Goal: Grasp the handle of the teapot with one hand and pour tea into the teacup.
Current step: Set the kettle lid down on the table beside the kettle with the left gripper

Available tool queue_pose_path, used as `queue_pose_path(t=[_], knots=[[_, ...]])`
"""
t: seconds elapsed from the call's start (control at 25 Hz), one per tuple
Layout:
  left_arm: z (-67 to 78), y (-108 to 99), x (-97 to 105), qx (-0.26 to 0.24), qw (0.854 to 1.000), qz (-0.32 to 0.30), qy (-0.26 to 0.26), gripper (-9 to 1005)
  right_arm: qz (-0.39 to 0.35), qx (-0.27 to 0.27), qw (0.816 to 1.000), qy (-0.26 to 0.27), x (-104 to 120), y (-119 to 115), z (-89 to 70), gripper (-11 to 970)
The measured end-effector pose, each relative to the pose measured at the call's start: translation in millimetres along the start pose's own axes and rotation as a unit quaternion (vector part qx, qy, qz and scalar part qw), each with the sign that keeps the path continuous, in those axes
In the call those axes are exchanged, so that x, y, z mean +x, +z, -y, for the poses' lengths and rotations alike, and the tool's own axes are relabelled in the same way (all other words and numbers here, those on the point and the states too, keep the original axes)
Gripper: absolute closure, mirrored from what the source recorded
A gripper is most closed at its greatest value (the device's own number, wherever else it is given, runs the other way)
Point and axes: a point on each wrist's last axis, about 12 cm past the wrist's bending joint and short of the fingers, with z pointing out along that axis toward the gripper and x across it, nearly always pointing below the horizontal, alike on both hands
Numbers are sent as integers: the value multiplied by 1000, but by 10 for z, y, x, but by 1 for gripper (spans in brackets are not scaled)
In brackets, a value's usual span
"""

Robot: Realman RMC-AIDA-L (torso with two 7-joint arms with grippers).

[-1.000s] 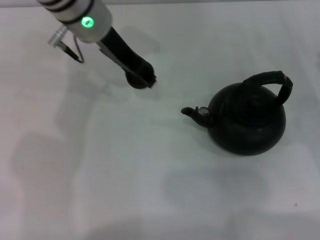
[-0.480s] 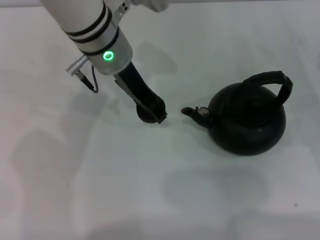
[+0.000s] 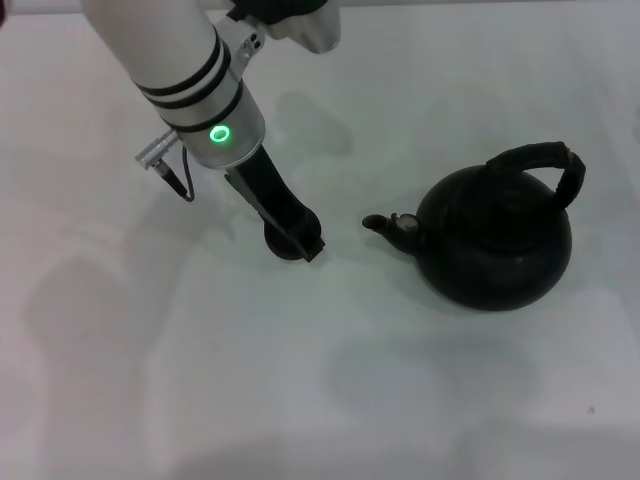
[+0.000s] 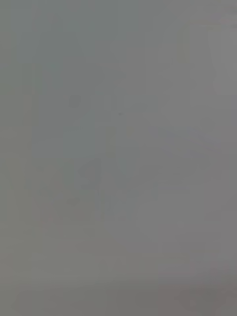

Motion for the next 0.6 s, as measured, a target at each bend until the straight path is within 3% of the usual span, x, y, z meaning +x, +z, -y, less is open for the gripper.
queue_pose_path(t=[0.6], knots=[[42, 122, 31, 10, 1000, 8, 0, 282, 0, 0, 1000, 1, -2, 17, -6, 90]])
